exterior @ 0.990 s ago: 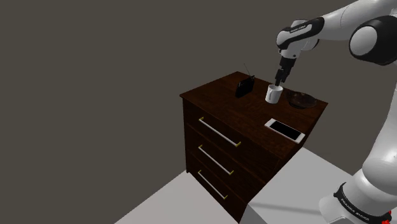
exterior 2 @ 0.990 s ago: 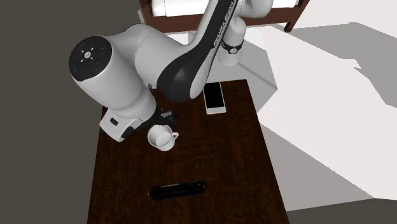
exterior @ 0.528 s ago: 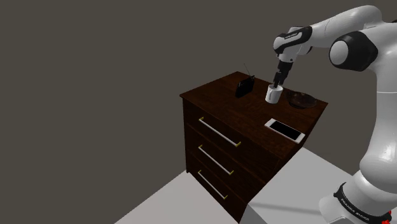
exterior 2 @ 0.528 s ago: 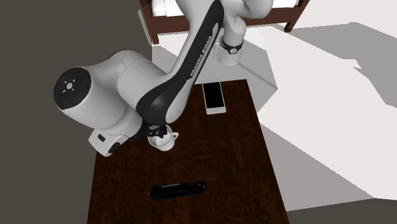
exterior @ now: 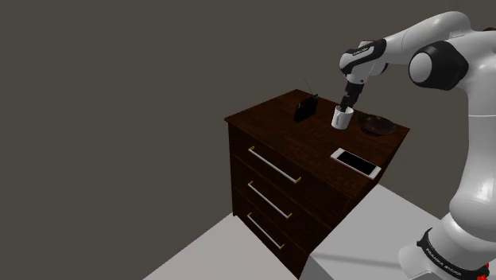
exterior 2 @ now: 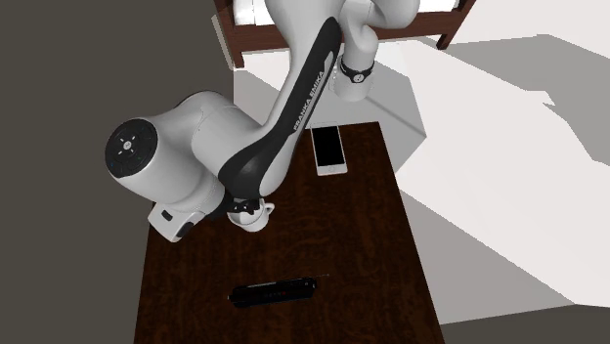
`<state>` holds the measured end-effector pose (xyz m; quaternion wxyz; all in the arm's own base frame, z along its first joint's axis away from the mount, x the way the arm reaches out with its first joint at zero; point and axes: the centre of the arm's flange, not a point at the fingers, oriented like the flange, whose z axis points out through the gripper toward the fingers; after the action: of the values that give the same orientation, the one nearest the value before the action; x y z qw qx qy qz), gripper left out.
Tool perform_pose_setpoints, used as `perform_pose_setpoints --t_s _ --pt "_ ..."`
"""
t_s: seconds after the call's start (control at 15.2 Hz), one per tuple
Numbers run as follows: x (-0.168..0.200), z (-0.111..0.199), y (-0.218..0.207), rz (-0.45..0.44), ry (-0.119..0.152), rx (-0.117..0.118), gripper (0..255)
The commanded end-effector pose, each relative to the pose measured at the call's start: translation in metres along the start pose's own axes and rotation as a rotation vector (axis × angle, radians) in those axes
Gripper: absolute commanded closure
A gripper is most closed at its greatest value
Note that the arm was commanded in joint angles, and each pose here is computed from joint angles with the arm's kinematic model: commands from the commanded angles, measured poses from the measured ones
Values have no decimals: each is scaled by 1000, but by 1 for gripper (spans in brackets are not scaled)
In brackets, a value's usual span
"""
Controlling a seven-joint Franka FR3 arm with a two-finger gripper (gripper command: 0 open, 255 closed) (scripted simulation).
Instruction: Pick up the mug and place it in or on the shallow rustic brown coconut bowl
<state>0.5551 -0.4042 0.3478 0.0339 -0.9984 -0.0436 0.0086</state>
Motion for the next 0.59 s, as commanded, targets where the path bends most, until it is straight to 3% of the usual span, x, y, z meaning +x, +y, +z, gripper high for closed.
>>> perform_pose_setpoints --t_s 0.0,0.2,0.26,0.53 --pt "0 0 0 0 0 0 0" --pt "0 0 0 0 0 0 0" --pt "0 0 0 0 0 0 255" --pt "0 0 0 0 0 0 255"
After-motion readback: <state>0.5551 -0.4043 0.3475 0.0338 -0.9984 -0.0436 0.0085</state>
